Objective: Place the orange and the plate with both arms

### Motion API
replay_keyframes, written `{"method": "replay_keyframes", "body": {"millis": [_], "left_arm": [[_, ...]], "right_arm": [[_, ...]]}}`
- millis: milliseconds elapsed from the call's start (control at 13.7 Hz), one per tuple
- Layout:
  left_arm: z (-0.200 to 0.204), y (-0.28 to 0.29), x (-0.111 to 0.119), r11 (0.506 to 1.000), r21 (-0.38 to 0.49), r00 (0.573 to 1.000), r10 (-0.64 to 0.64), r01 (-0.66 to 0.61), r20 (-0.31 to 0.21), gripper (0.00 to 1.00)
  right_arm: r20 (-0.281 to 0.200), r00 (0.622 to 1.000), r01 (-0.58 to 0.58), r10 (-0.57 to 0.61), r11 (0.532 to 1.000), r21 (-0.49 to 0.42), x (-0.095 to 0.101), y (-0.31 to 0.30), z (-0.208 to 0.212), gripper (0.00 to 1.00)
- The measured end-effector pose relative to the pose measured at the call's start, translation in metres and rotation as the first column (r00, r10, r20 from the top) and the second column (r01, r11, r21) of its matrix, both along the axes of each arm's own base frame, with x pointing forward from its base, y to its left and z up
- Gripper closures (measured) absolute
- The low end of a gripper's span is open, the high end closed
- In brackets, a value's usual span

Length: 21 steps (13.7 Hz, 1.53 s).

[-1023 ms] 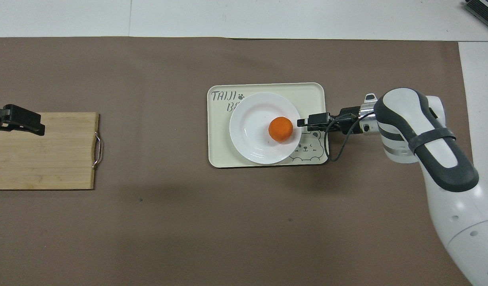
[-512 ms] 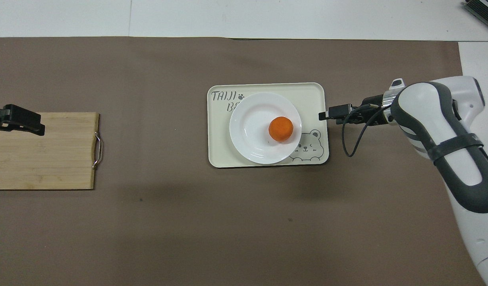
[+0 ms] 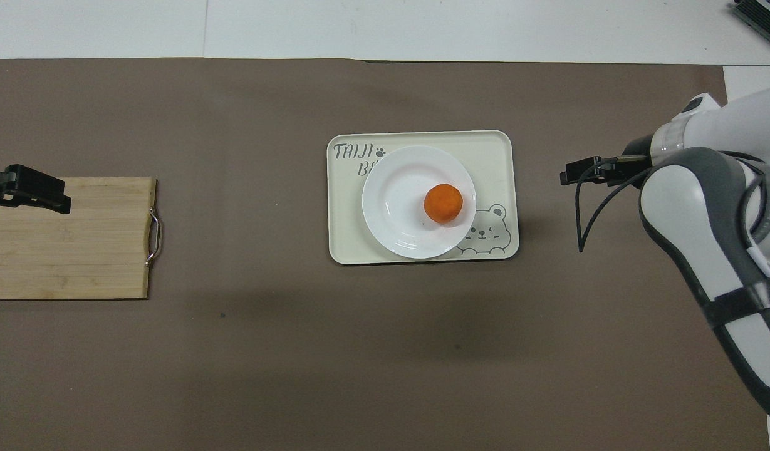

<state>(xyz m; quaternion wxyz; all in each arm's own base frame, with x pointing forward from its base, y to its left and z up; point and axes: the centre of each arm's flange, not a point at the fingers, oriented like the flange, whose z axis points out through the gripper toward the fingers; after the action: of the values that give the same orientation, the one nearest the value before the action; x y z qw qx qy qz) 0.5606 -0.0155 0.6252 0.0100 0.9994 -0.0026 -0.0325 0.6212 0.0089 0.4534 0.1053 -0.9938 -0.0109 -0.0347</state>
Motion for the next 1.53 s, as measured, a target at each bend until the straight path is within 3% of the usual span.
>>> {"method": "replay_keyframes", "body": {"millis": [365, 585, 877, 1535], "left_arm": [[0.000, 0.000, 0.000, 1.000, 0.000, 1.000, 0.000, 0.000, 0.000, 0.00], [0.000, 0.000, 0.000, 1.000, 0.000, 1.000, 0.000, 0.000, 0.000, 0.00], [0.000, 0.000, 0.000, 1.000, 0.000, 1.000, 0.000, 0.000, 0.000, 0.00], [0.000, 0.000, 0.000, 1.000, 0.000, 1.000, 0.000, 0.000, 0.000, 0.00]], "right_arm": [[-0.022, 1.000, 0.009, -0.012, 0.990, -0.139, -0.033, -0.029, 0.062, 0.00], [-0.023, 0.999, 0.019, -0.023, 0.990, -0.138, -0.060, -0.039, 0.120, 0.00], [-0.062, 0.997, 0.028, -0.040, 0.982, -0.185, -0.081, -0.042, 0.186, 0.00], [-0.051, 0.998, 0.018, -0.028, 0.982, -0.190, -0.086, -0.036, 0.190, 0.00]]}}
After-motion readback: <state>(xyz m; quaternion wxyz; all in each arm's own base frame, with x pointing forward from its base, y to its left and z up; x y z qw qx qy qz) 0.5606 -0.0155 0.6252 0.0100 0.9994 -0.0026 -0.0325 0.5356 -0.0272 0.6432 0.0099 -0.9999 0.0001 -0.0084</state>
